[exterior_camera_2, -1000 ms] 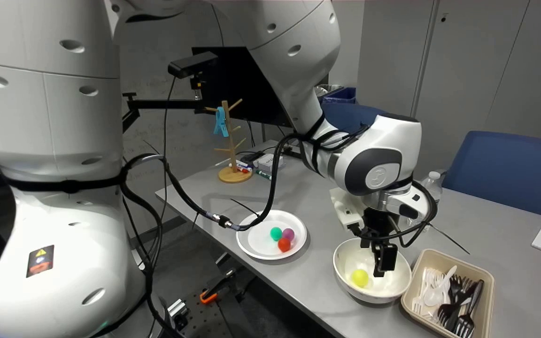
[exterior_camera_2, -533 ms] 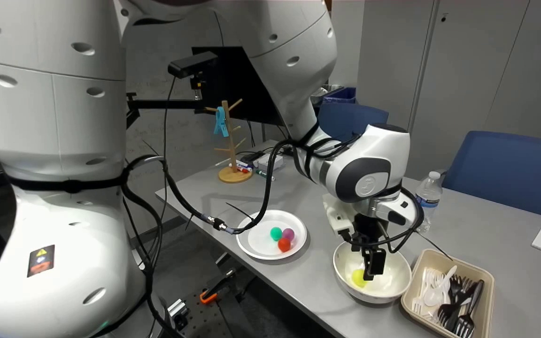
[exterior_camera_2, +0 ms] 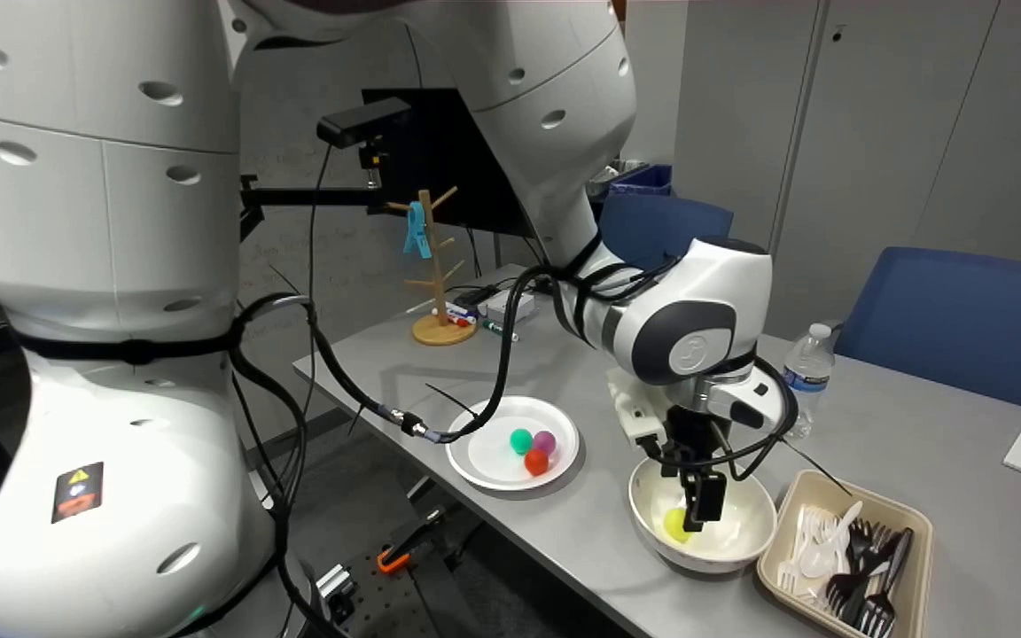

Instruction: Remove the red and yellow balls from the white bowl and place them on the white plate

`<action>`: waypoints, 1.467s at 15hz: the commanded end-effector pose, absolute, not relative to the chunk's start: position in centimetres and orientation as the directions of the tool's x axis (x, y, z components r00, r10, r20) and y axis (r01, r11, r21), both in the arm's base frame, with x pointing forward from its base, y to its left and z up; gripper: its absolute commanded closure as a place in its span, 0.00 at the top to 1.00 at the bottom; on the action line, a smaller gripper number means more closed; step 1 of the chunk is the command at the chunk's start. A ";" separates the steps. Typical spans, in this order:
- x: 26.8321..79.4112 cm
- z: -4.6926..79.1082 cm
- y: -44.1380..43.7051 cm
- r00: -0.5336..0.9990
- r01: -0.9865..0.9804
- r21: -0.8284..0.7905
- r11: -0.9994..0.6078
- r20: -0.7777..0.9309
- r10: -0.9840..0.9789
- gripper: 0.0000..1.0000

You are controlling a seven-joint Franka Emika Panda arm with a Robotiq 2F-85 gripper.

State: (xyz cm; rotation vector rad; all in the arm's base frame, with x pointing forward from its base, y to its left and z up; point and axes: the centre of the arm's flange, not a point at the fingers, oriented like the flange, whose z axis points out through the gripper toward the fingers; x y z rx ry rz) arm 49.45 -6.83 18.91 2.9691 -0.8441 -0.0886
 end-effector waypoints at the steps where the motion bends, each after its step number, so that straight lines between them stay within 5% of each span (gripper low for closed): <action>1: 49.6 18.6 -6.9 0.856 -0.513 0.063 -0.856 -0.040 -0.516 1.00; 22: 50.2 15.6 -7.1 0.859 -0.509 0.049 -0.860 -0.043 -0.510 1.00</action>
